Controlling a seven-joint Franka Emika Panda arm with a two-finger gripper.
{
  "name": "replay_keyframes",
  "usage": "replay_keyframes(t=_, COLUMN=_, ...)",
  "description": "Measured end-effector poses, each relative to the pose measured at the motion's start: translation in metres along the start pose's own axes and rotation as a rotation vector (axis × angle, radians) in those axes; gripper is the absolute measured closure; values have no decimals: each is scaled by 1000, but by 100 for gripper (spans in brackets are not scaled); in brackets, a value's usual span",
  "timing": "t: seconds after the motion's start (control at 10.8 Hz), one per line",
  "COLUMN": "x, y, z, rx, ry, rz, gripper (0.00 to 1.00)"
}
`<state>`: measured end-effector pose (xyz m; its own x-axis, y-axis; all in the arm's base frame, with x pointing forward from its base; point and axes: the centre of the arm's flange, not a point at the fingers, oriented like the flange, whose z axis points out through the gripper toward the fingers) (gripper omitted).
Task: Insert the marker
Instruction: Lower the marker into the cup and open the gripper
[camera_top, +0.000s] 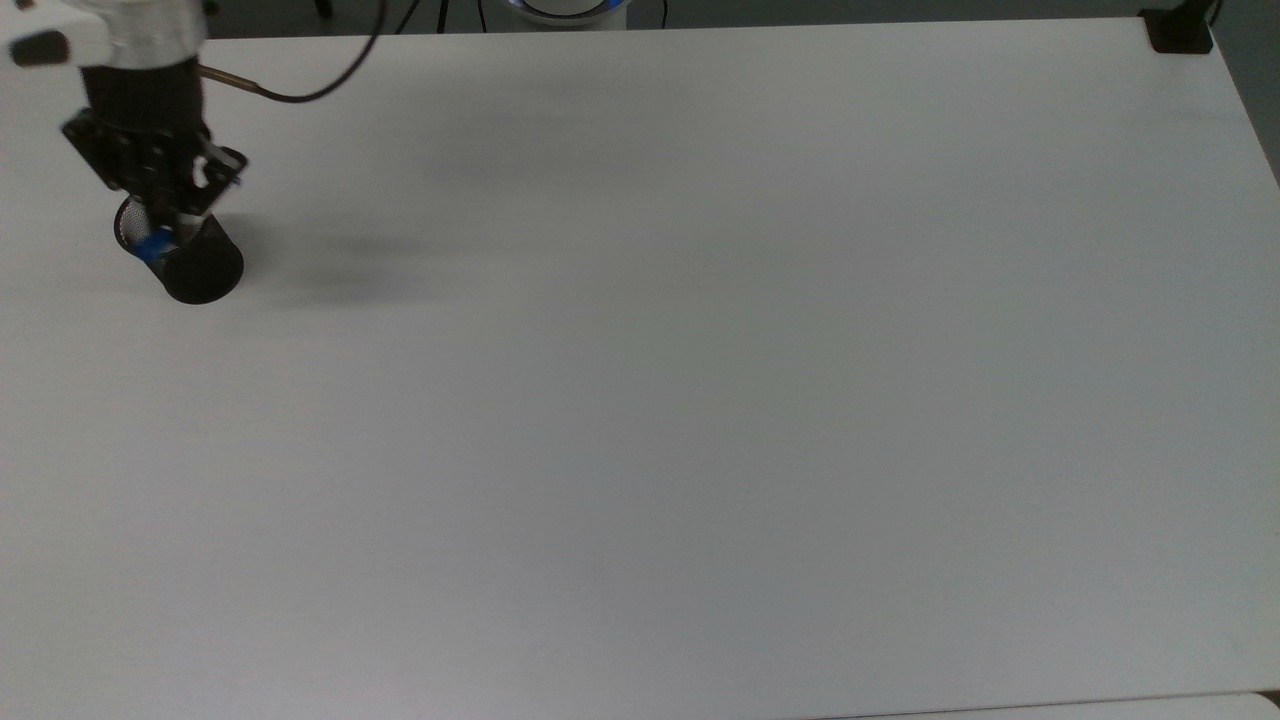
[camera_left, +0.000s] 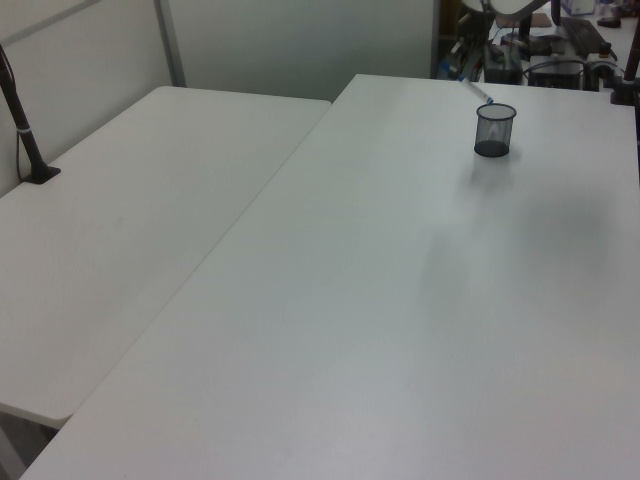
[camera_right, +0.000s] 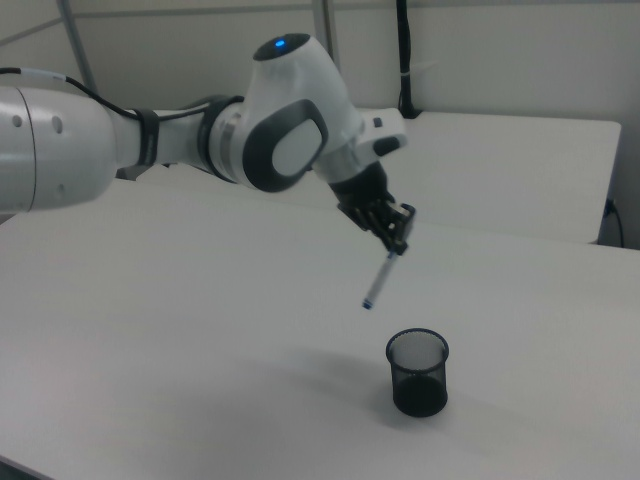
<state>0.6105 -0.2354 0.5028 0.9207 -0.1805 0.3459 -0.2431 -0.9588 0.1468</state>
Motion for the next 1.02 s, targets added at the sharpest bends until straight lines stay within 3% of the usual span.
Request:
replay_keyframes(t=0.37, x=-26, y=62, z=29, rx=-62, ry=135, rz=84, gripper=83)
replay_keyframes(t=0.65, x=-56, y=55, z=65, rx=-59, ry=202, rz=81, gripper=83)
replay_keyframes(t=0.83, x=-60, y=53, z=68, rx=-57, ry=202, rz=81, gripper=83)
replay_keyframes(t=0.92, x=-60, y=53, z=67, rx=-58, ry=205, rz=81, gripper=80)
replay_keyframes(t=1.02, x=-60, y=54, z=65, rx=-58, ry=207, rz=81, gripper=66)
